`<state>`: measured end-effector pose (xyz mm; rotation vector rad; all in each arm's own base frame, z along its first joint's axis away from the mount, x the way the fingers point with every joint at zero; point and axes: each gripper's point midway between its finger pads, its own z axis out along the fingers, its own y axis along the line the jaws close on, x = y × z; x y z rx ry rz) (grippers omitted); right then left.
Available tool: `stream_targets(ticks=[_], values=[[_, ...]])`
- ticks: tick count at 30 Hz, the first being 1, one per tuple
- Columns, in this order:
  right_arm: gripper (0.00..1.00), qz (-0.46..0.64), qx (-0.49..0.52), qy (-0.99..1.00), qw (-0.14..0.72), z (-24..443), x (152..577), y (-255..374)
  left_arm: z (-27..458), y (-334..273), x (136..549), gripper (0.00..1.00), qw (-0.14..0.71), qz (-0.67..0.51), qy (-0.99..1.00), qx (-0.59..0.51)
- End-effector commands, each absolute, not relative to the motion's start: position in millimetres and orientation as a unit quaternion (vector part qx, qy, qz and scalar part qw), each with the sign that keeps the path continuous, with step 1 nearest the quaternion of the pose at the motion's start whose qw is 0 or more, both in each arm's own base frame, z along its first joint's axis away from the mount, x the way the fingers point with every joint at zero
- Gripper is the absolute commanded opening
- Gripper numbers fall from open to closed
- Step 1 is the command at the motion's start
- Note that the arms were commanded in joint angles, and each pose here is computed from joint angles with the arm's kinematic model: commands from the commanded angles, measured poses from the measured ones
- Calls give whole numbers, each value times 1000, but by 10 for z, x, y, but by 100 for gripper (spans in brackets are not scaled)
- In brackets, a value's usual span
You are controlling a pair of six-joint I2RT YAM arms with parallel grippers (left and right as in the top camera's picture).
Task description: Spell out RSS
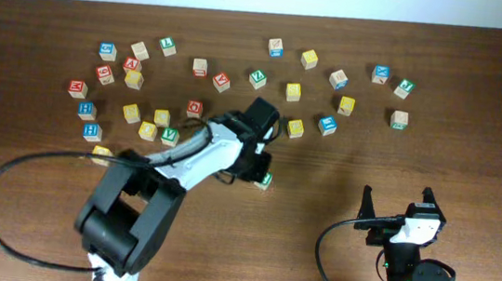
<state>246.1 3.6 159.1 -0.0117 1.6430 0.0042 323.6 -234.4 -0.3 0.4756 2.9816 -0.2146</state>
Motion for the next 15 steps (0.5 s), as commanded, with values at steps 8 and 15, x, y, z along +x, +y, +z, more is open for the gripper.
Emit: stream_targets(ticks=[8, 15], values=[[98, 2, -3, 734, 679, 1558, 2460, 28, 384, -2009, 3490, 0, 62, -40, 990, 119], [98, 2, -3, 734, 679, 1558, 2460, 28, 808, -2305, 2981, 55, 6, -103, 983, 153]])
